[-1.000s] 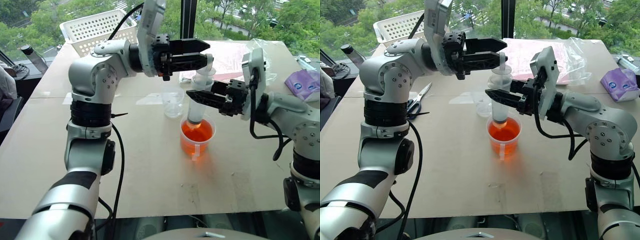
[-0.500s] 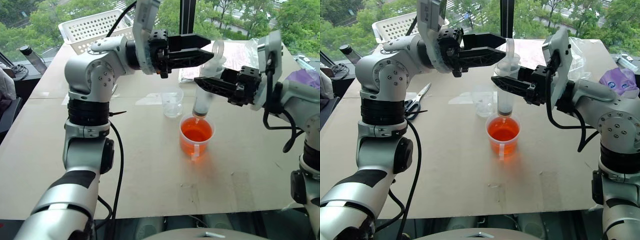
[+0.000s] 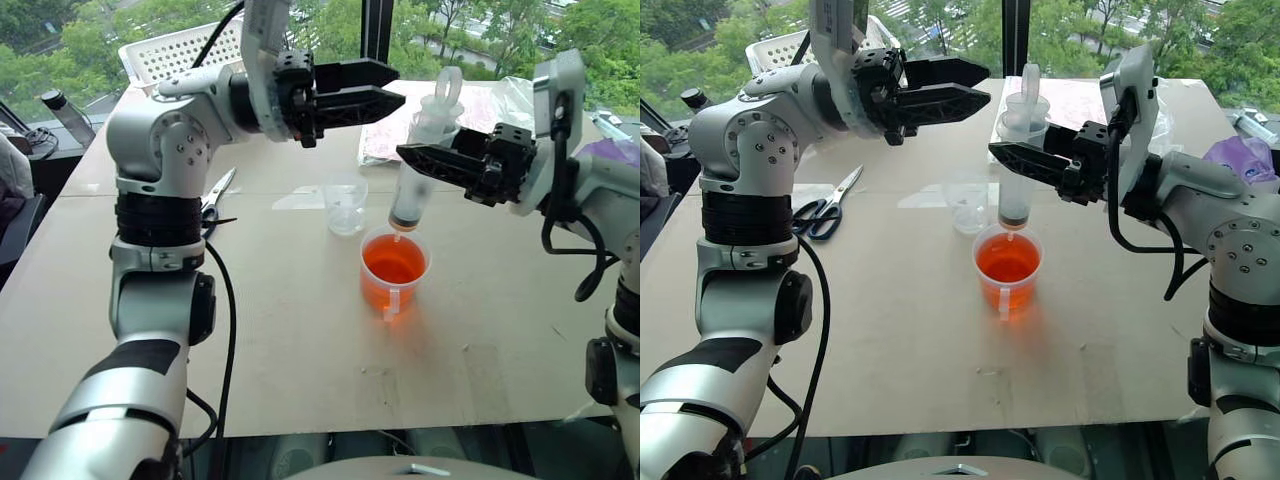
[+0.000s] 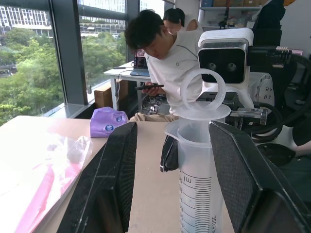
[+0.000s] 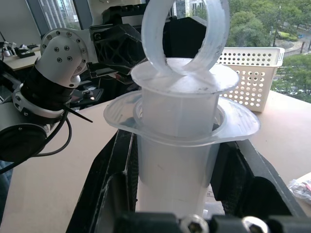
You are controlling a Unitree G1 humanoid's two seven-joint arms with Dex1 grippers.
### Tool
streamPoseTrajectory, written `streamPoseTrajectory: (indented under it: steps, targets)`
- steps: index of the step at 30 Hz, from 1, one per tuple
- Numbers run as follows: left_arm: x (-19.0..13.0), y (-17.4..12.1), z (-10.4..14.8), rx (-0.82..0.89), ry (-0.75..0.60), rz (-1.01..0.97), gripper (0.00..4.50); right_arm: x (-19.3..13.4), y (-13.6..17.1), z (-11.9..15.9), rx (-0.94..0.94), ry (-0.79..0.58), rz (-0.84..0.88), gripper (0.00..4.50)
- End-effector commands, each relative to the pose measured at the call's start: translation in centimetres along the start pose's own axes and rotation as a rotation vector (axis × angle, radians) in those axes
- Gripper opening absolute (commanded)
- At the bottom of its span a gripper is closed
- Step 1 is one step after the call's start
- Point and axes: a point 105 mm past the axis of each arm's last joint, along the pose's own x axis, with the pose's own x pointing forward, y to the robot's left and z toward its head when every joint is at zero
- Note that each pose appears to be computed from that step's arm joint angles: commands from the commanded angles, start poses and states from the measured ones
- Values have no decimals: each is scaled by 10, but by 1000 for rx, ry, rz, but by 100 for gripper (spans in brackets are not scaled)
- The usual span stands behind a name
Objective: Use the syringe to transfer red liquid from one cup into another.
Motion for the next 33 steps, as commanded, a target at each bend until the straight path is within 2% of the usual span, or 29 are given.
streamPoseTrajectory:
  steps: [1, 11, 19, 23, 33]
  targets:
    - [-4, -1, 23, 53, -53, 10, 232, -3, 4, 13, -34, -48, 15, 156]
    - [-28, 18, 33, 56, -93, 147, 232, -2, 4, 8, -17, -41, 15, 156]
    - [-50, 39, 28, 77, -69, 311, 232, 4, 1, 29, -20, -115, 37, 156]
    - [-53, 44, 25, 74, -66, 344, 232, 8, -3, 34, -18, -124, 44, 156]
    - [-49, 41, 23, 74, -61, 325, 232, 1, 0, 21, -1, -61, 75, 156]
